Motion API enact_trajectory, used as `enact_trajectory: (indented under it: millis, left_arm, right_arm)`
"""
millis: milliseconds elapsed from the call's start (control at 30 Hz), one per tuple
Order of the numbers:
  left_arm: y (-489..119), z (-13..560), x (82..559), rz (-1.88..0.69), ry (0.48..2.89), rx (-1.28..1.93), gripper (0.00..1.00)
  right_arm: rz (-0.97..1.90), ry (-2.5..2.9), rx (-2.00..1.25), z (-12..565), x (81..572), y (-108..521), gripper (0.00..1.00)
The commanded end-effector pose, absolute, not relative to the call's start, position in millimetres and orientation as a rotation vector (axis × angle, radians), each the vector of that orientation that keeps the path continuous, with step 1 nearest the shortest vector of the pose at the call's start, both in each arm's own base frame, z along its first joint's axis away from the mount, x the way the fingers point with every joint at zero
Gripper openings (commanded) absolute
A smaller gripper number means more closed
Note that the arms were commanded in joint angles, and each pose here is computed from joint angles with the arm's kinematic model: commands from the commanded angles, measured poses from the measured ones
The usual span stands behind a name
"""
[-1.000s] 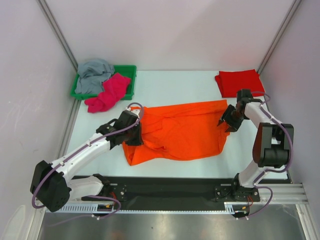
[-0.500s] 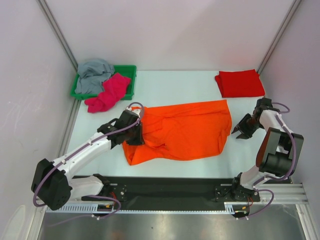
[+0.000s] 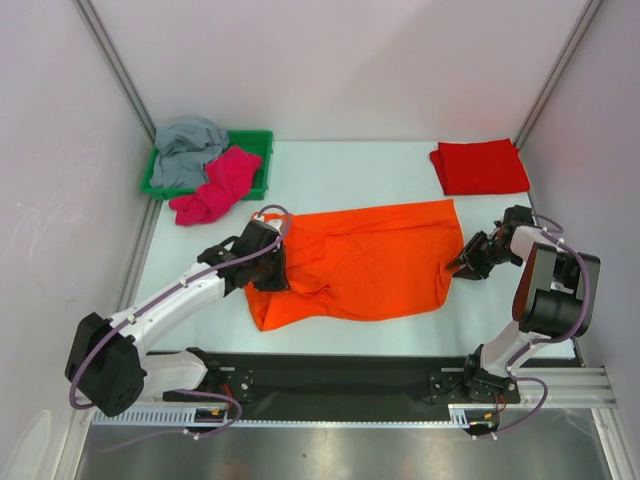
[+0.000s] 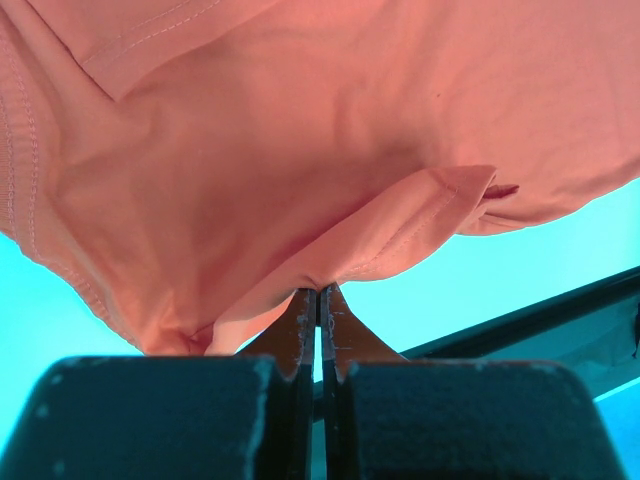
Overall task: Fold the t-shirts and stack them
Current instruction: Fold the tshirt
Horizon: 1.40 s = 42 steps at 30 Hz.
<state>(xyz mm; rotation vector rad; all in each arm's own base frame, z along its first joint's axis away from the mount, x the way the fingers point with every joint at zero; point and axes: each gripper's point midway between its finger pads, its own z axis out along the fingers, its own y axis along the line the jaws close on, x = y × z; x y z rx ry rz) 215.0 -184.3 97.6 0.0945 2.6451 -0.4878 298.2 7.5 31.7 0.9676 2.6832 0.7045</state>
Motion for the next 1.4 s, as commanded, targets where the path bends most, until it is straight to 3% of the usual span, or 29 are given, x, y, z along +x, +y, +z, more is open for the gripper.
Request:
enact_trajectory:
  millis: [0, 233, 433, 533, 600, 700, 1067, 1367]
  left_arm:
    - [-192, 116, 226, -0.530, 2.603, 0.075, 0.00]
    - [-191, 117, 228, -0.522, 2.601, 0.077, 0.00]
    - [-190, 116, 227, -0.517, 2.603, 0.072, 0.00]
    - [-188, 118, 227, -0.516, 2.596, 0.069, 0.00]
    - [-187, 120, 228, -0.511, 2.589, 0.071, 0.00]
    - [-185, 125, 230, -0.502, 2.570, 0.087, 0.00]
    - [-173, 150, 223, -0.499, 2.456, 0.185, 0.00]
    - [-160, 156, 205, -0.529, 2.423, 0.100, 0.00]
  right_arm:
    - [0.751, 2.644, 0.923, 35, 309, 11, 0.37]
    - [0.763, 2.631, 0.915, 40, 310, 15, 0.31]
    - [0.774, 2.652, 0.906, 36, 316, 25, 0.33]
    - [0.739, 2.654, 0.929, 38, 318, 21, 0.16]
    - [0.707, 2.660, 0.926, 43, 318, 19, 0.14]
    - [0.619, 2.666, 0.925, 47, 316, 10, 0.00]
    - [0.061, 2.761, 1.219, 70, 241, -42, 0.00]
    - [-0.160, 2.767, 1.315, 82, 201, -62, 0.00]
